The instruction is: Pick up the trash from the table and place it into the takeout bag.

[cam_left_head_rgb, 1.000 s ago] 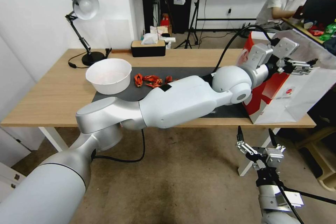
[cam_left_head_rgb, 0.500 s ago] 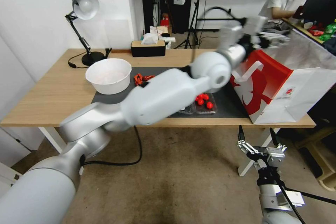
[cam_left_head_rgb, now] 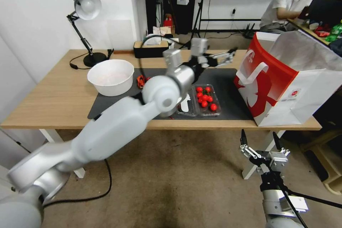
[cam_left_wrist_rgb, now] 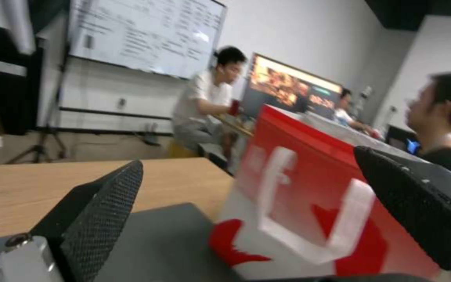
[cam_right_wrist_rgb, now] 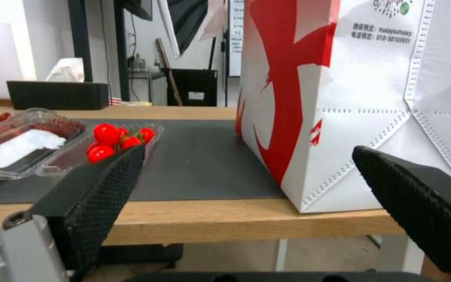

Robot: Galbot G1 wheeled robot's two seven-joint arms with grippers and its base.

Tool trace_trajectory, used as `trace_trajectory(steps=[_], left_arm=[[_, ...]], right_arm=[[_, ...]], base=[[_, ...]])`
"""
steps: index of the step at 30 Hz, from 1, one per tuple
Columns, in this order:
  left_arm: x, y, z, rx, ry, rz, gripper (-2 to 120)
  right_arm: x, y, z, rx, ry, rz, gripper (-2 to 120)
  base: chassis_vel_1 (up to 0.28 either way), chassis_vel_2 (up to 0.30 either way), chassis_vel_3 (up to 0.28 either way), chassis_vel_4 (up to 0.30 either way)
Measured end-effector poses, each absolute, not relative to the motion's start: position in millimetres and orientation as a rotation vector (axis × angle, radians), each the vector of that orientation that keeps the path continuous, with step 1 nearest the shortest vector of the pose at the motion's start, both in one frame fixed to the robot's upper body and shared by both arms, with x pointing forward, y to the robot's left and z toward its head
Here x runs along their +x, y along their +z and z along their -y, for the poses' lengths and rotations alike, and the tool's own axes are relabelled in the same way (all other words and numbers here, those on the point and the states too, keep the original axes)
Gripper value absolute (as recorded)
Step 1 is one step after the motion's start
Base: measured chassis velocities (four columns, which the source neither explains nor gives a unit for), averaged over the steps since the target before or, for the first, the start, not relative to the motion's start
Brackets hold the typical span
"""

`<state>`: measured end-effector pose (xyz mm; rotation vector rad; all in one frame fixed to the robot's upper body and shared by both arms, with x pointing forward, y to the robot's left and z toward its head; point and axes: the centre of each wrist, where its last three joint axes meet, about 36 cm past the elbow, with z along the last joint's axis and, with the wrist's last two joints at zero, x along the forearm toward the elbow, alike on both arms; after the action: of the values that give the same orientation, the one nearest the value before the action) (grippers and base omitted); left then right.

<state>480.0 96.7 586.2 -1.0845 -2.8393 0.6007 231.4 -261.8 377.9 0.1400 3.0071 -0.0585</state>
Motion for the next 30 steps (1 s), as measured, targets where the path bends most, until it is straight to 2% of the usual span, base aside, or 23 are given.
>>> trace_trajectory(steps=[9, 12, 22, 30], left_arm=[[450.1, 559.3, -160.5, -0.930, 0.612, 2.885, 100], [421.9, 544.9, -189.8, -0.848, 0.627, 2.923, 100], [364.5, 520.3, -219.4, -0.699, 0.600, 3.049, 100], [339.0, 498.8, -232.5, -0.568, 0.591, 3.119, 100]], right_arm=[[230.2, 377.5, 258.6, 0.128, -0.060, -3.004, 100], [231.1, 376.0, 257.8, 0.110, -0.064, -3.005, 100], [231.4, 375.0, 255.5, 0.086, -0.058, -3.001, 100], [232.3, 374.8, 257.3, 0.077, -0.062, -2.995, 100]], base=[[0.000, 0.000, 0.000, 0.000], [0.000, 0.000, 0.000, 0.000], [0.000, 0.000, 0.000, 0.000], [0.000, 0.000, 0.000, 0.000]])
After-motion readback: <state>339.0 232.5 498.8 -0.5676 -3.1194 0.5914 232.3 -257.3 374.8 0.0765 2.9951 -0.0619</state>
